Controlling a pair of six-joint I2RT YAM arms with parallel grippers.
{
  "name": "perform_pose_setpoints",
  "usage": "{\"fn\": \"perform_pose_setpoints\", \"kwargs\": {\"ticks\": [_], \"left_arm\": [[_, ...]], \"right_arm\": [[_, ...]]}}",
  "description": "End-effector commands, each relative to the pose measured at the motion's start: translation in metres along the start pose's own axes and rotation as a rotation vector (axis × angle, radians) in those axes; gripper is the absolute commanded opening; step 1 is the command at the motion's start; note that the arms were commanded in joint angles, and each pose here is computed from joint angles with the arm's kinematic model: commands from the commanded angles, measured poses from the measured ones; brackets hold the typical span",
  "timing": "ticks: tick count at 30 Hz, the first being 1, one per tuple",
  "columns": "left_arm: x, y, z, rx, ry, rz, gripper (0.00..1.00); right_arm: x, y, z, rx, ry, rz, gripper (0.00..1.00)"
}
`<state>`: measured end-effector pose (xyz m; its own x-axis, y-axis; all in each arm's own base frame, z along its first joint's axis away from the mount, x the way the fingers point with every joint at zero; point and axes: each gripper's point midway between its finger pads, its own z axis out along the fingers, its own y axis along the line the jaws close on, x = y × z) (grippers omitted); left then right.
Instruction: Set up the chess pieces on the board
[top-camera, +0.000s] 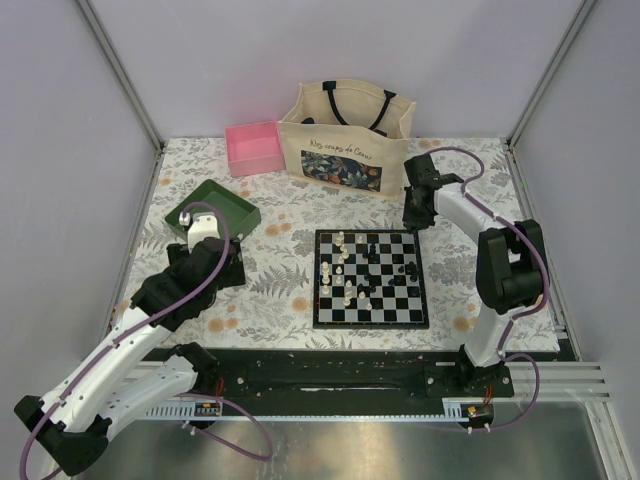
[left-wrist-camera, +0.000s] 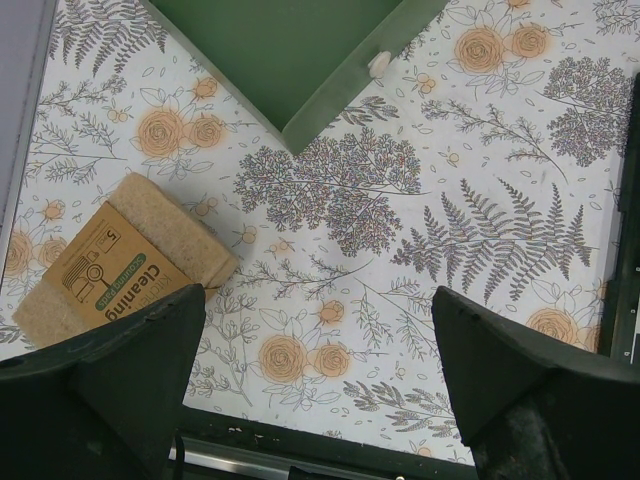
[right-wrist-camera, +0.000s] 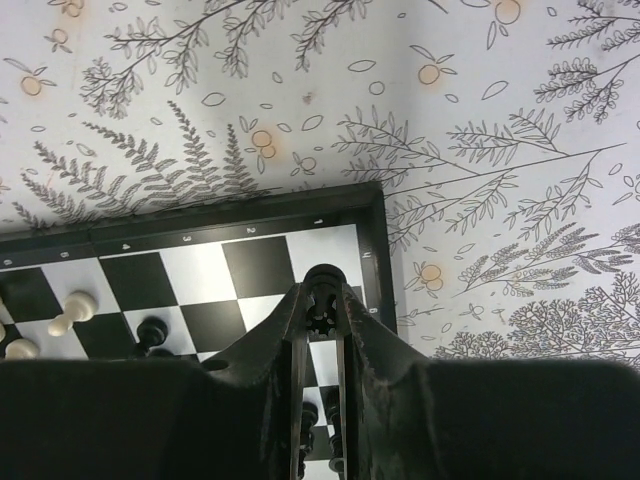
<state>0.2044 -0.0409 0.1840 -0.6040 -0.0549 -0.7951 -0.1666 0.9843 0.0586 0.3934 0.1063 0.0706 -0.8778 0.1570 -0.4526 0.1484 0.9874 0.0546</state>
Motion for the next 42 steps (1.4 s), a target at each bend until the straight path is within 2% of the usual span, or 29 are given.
{"fn": "perform_pose_setpoints", "kwargs": {"ticks": [1,14,17,23,28,33,37,42], "left_arm": [[-0.018,0.001,-0.006,0.005,-0.057,-0.038,0.99],[-0.017,0.0,-0.004,0.001,-0.046,-0.029,0.99],[-0.016,0.0,-0.003,-0.002,-0.042,-0.025,0.99],[-0.015,-0.001,-0.002,-0.002,-0.035,-0.02,0.99],[-0.015,-0.002,-0.002,-0.001,-0.035,-0.02,0.99],[-0.015,-0.001,-0.002,-0.003,-0.035,-0.023,0.99],[-0.015,-0.001,-0.002,0.0,-0.033,-0.026,0.99],[-0.015,-0.002,-0.002,0.003,-0.032,-0.024,0.99]], "right_arm": [[0.003,-0.004,0.006,0.0,0.017,-0.004,0.2],[0.01,0.0,0.024,-0.012,0.059,-0.004,0.22],[0.011,0.0,0.024,-0.012,0.061,0.001,0.27],[0.01,0.001,0.018,-0.024,0.054,0.001,0.43],[-0.009,0.006,-0.004,-0.048,0.013,-0.017,0.48],[-0.032,0.004,-0.044,-0.032,-0.115,-0.031,0.53],[-0.022,0.025,-0.065,-0.118,-0.133,-0.063,0.55],[0.012,0.054,-0.067,-0.213,-0.059,-0.106,0.57]]}}
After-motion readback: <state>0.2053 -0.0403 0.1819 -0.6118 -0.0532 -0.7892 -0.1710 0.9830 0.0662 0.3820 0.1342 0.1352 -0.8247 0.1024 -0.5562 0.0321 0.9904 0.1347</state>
